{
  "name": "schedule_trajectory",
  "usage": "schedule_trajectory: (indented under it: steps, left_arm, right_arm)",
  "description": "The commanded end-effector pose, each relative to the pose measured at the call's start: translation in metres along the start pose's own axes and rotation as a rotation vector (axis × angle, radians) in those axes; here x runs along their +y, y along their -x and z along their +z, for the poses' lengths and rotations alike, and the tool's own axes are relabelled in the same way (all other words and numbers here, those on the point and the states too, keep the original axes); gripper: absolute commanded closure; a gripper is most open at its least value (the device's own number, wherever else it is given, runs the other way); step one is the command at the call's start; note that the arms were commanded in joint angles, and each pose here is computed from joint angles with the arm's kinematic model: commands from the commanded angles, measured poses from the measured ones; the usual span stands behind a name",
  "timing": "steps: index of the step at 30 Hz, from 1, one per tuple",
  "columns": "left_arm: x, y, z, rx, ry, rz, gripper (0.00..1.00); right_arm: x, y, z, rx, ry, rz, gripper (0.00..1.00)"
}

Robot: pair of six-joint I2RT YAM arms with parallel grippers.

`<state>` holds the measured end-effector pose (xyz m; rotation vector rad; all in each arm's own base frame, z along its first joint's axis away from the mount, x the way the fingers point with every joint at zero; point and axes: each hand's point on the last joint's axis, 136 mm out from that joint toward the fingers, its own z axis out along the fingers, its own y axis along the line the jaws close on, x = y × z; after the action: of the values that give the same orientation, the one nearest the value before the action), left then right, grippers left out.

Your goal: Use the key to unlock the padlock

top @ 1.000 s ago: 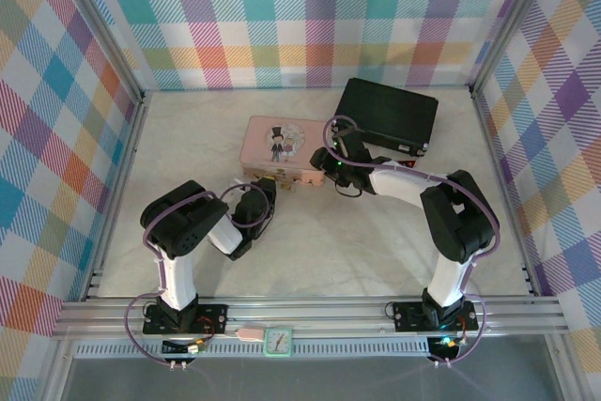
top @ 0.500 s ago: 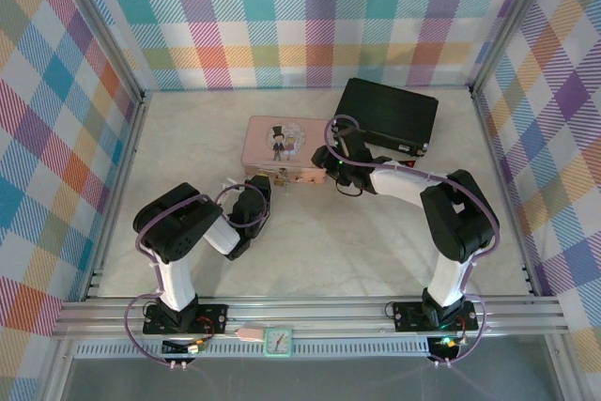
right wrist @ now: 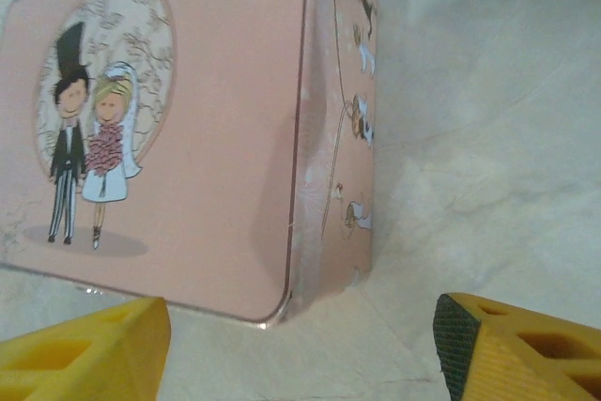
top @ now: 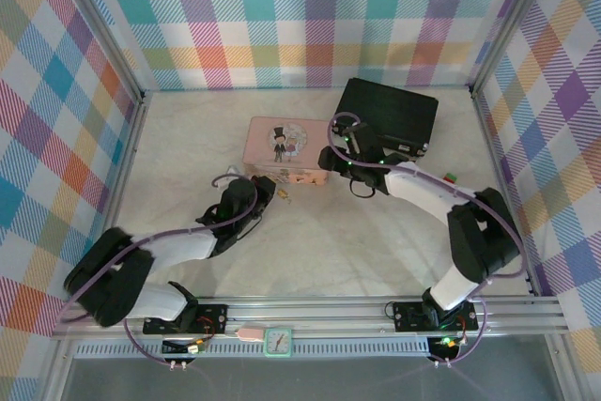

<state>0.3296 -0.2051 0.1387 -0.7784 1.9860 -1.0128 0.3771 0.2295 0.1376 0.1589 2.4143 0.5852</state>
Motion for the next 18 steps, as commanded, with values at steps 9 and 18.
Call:
schedule_trajectory:
  steps: [9,18]
  left_arm:
    - [0.056,-0.051,-0.057,0.388,0.372,0.383,1.0]
    - [0.075,-0.074,-0.048,0.479,0.478,0.52,1.0]
  right_arm:
    - [-0.092,0.001,-0.062,-0.135,-0.344,-0.274,0.15]
    - [-0.143,0.013,-0.09,-0.238,-0.484,-0.237,0.13]
